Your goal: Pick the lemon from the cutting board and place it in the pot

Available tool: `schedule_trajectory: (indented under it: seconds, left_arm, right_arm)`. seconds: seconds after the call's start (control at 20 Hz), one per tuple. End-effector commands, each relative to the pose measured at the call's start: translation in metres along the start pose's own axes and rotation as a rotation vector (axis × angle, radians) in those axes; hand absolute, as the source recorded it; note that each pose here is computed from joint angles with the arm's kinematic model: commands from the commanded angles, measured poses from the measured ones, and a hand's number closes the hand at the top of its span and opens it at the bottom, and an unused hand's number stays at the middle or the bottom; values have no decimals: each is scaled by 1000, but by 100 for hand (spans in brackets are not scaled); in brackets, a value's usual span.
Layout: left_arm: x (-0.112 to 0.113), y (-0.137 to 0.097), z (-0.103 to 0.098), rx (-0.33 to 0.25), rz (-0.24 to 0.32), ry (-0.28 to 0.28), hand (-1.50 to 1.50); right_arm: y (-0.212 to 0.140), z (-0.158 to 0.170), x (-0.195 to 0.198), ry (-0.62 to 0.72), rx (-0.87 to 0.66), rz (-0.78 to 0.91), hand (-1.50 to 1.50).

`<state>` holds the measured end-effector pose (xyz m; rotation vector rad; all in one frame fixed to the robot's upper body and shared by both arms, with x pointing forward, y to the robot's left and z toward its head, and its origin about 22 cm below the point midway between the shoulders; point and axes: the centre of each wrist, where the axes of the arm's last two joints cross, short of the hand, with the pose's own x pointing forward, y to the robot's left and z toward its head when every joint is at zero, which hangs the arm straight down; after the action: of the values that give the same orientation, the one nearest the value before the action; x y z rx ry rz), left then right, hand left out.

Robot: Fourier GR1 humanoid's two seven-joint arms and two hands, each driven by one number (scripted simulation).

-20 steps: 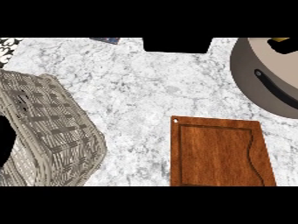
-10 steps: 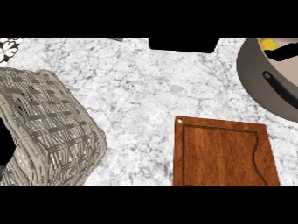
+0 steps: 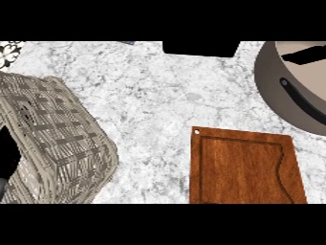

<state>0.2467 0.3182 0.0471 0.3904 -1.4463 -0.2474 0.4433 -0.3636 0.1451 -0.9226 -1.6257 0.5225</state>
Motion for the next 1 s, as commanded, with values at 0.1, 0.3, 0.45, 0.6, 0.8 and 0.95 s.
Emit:
schedule_trajectory:
  seconds: [0.1, 0.3, 0.45, 0.6, 0.8, 0.95]
  left_arm:
    - [-3, -11, -1, 18, 49, 22, 0]
    - [-7, -8, -2, 39, 33, 26, 0]
    - [-14, -4, 5, 34, 33, 39, 0]
    - [-22, 7, 2, 48, 26, 60, 0]
    - [-15, 3, -4, 49, 43, 67, 0]
    - [-27, -1, 8, 43, 37, 38, 0]
  right_arm:
    - [-11, -9, 12, -97, -203, -330, -150]
    - [-36, -10, 3, -72, -214, -475, -150]
    - [-45, 1, -21, -53, -150, -517, -150]
    - [-50, 7, -33, -37, -123, -551, -150]
    - [-71, 23, -59, -70, -106, -632, -150]
    - [-79, 45, -89, -54, -111, -617, -150]
